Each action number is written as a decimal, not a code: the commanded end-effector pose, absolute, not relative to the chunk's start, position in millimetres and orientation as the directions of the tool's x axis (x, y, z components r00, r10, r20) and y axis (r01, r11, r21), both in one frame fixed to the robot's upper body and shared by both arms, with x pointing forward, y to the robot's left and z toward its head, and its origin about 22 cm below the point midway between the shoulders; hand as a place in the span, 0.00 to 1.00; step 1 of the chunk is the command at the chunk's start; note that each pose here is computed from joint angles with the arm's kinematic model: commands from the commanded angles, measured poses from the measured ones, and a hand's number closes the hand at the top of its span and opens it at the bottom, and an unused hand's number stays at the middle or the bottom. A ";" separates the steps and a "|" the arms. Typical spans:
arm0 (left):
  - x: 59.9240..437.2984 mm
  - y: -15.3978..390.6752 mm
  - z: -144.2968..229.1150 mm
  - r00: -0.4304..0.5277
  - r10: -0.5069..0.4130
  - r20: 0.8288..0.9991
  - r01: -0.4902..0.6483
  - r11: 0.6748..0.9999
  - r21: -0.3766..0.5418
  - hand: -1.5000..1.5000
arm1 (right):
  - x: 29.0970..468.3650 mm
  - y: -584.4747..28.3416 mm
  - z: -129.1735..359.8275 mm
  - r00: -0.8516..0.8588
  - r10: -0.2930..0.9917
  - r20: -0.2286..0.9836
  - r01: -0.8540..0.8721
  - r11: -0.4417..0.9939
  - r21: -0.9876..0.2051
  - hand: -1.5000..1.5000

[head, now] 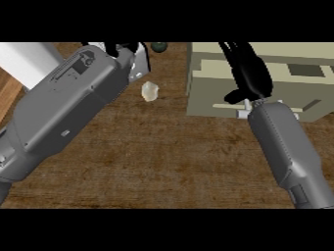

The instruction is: Pick up the can, place it into the drawer and close the drawer

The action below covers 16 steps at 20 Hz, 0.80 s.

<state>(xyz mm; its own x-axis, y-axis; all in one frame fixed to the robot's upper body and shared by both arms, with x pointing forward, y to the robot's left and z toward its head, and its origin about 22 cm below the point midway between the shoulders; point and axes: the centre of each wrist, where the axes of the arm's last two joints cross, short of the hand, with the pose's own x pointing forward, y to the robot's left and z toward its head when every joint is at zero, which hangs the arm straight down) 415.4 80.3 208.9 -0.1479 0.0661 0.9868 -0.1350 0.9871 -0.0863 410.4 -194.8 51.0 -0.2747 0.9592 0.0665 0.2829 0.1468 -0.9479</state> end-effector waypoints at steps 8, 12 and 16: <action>410.7 103.2 219.8 -0.153 0.062 0.986 -0.131 0.988 -0.082 0.00 | 439.8 -199.9 55.5 -0.191 0.979 0.077 0.360 0.143 -0.922 0.00; 399.1 94.9 215.6 -0.154 0.061 0.986 -0.147 0.986 -0.084 0.00 | 444.8 -188.0 58.1 -0.185 0.980 0.069 0.389 0.138 -0.911 0.00; 399.8 132.8 215.9 -0.158 0.061 0.986 -0.111 0.991 -0.079 0.00 | 453.0 -202.9 72.4 -0.167 0.984 0.053 0.412 0.119 -0.903 0.00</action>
<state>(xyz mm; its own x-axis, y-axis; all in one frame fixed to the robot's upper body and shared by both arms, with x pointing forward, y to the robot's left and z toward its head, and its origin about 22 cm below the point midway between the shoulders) 402.1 111.7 217.7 -0.1585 0.0617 0.9854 -0.1218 0.9892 -0.0815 446.7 -202.5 63.0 -0.1800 0.9822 0.0544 0.3865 0.1215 -0.9142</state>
